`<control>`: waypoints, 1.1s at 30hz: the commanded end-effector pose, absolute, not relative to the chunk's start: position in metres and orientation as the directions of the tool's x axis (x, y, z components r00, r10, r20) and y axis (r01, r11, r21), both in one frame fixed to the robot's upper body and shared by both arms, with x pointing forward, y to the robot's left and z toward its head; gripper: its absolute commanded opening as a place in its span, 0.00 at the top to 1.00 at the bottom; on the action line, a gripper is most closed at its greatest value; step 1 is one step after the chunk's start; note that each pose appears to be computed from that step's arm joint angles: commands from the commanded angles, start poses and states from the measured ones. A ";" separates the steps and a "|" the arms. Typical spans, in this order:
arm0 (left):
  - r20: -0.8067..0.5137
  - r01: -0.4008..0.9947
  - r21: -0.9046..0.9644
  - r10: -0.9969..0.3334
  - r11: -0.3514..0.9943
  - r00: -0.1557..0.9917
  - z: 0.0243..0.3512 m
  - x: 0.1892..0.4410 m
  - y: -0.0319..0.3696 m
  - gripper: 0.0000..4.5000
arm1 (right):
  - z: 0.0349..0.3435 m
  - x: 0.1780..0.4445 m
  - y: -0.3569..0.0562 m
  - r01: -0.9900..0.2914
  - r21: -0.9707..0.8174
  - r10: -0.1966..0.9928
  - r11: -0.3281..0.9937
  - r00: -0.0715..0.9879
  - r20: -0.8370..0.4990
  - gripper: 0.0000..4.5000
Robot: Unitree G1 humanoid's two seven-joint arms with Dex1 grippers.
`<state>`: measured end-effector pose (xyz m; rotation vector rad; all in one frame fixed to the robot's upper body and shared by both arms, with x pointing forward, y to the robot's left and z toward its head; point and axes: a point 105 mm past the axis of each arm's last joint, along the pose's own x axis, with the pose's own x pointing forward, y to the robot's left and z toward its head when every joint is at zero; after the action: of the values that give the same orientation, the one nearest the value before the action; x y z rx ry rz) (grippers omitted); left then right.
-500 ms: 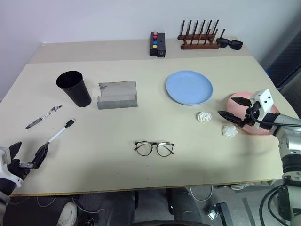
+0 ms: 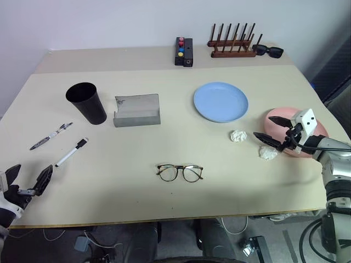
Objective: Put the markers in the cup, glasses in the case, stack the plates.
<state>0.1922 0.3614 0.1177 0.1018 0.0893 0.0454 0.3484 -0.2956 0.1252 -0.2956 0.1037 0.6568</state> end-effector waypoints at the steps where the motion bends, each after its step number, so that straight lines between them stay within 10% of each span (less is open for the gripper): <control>1: -0.083 0.038 0.138 -0.027 0.990 0.996 0.126 0.203 0.346 0.02 | 0.138 0.351 -0.283 -0.628 -0.274 0.620 0.728 0.774 -0.129 0.00; 27: -0.606 0.323 0.162 -0.164 0.932 0.778 0.120 0.322 0.311 0.01 | 0.179 0.280 -0.043 -0.913 -0.198 0.933 0.357 0.358 0.032 0.00; 33: -0.637 0.299 0.144 -0.143 0.943 0.757 0.114 0.321 0.317 0.53 | 0.183 0.279 -0.038 -0.913 -0.188 0.932 0.361 0.359 0.046 0.00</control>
<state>0.3223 0.3054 0.1111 0.2281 0.6570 -0.2934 0.2830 -0.0411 0.1673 -0.1354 -0.0924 1.1804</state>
